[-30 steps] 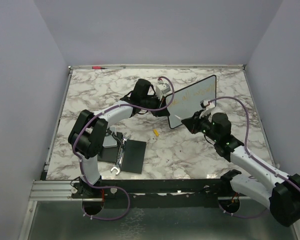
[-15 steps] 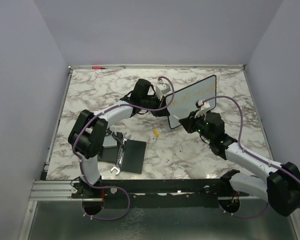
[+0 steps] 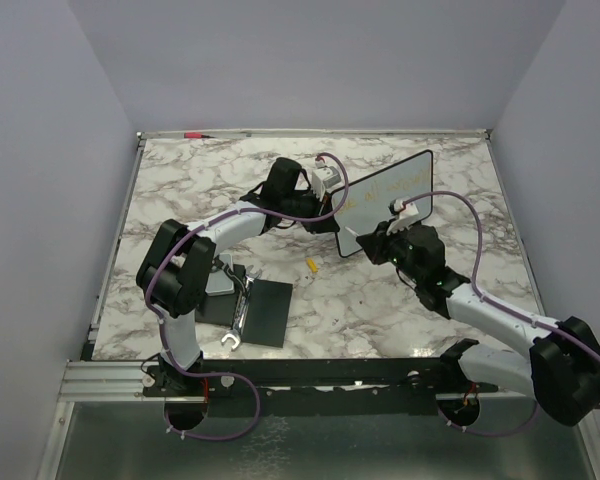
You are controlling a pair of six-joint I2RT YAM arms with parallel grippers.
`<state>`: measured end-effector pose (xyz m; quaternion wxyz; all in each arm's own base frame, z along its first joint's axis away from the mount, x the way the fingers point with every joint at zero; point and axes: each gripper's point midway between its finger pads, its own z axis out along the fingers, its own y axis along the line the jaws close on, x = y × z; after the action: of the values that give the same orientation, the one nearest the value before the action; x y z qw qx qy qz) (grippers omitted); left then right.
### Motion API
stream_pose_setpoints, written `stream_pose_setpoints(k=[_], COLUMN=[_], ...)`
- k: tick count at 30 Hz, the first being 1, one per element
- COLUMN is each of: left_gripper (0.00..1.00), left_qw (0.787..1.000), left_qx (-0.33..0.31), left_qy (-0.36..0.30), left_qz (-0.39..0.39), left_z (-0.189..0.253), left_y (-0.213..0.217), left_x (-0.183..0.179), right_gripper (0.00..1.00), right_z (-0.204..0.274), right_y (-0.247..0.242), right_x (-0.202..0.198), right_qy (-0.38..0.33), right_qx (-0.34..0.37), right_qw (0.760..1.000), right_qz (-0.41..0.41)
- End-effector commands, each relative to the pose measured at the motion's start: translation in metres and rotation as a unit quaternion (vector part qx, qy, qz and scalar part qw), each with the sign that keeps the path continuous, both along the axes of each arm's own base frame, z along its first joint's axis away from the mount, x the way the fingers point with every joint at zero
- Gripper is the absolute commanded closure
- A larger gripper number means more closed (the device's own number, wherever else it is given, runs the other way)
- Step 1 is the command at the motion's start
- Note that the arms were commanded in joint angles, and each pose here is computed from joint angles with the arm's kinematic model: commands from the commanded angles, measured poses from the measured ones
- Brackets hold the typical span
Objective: Write a sentence on the whiteboard
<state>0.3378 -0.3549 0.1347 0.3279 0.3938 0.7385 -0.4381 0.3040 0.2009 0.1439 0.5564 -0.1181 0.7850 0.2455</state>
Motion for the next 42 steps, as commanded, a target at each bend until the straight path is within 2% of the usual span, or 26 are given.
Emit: stream_pose_setpoints(k=[1,15,27,42], left_gripper=[1.0,1.0,1.0,1.0], left_qw=[1.0,1.0,1.0,1.0], left_qx=[0.003,0.002,0.001,0.0], left_qy=[-0.003,-0.005,-0.006,-0.006], left_qz=[-0.006,-0.006,-0.006,-0.008], left_z=[0.003,0.005,0.006,0.007], left_y=[-0.004,-0.004,-0.004,-0.004], left_x=[-0.003,-0.003,-0.003,-0.004], right_gripper=[0.99,0.99,0.99,0.99], right_z=[-0.005,-0.029,0.011,0.021], right_y=[-0.006,-0.021,-0.018,-0.014], right_x=[0.006,-0.002,-0.002,0.011], right_qy=[-0.004,0.025,-0.019,-0.04], right_qx=[-0.014,-0.04,-0.007,-0.006], right_qw=[1.0,0.998,0.999,0.998], right_qz=[-0.026,-0.051,-0.047,-0.052])
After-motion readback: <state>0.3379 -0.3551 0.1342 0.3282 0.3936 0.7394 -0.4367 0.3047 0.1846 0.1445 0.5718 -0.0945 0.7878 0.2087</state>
